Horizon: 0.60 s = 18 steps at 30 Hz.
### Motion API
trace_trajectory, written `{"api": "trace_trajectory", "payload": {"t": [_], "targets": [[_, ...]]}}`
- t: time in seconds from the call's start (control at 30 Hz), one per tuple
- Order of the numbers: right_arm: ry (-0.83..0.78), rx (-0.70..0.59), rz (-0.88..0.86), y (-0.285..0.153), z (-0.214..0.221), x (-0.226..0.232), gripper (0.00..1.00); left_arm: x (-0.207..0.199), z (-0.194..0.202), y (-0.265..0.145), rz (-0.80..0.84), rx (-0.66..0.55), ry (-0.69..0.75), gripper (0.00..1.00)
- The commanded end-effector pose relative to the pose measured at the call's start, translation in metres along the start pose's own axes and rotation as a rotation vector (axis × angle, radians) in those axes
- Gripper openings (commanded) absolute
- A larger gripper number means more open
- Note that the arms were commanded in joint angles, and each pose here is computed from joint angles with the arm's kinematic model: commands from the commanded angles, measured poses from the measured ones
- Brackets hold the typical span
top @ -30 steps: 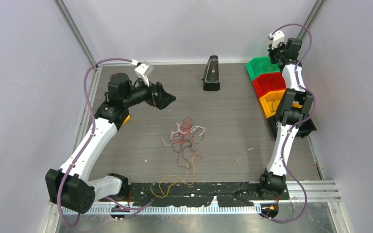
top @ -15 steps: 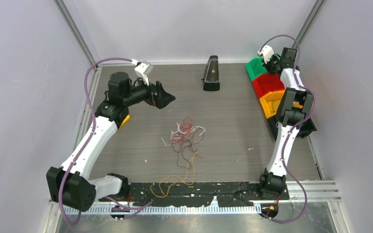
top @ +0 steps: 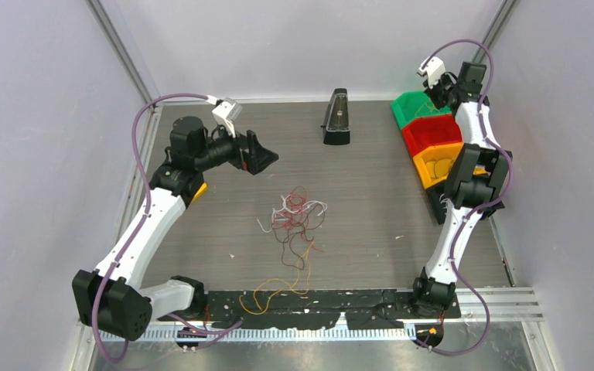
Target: Untangle the cables
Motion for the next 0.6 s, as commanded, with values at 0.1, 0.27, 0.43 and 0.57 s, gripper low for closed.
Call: {"api": "trace_trajectory", "payload": {"t": [0.1, 0.27, 0.43, 0.57], "targets": [[-0.011, -0.079, 0.090, -0.037, -0.034, -0.038, 0.06, -0.001, -0.008, -0.007, 0.012, -0.045, 0.021, 1.00], [-0.035, -0.122, 0.145, -0.053, -0.043, -0.040, 0.06, 0.000, -0.007, -0.005, 0.018, -0.042, 0.014, 1.00], [-0.038, -0.148, 0.222, -0.058, -0.048, -0.047, 0.06, 0.003, -0.010, -0.002, 0.025, -0.043, 0.010, 0.99], [-0.012, -0.184, 0.283, -0.057, -0.056, -0.054, 0.05, 0.007, -0.009, -0.001, 0.023, -0.038, 0.004, 1.00]]}}
Point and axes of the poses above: each gripper's point midway between its finger pads, its own y axis out along the fingers, its own x axis along the line the jaws close on, z = x × y, the point moved 5 cm from there along -y, back along the fingers, and after that the axes turned 10 degrees about -y, right-handed, at the moved point
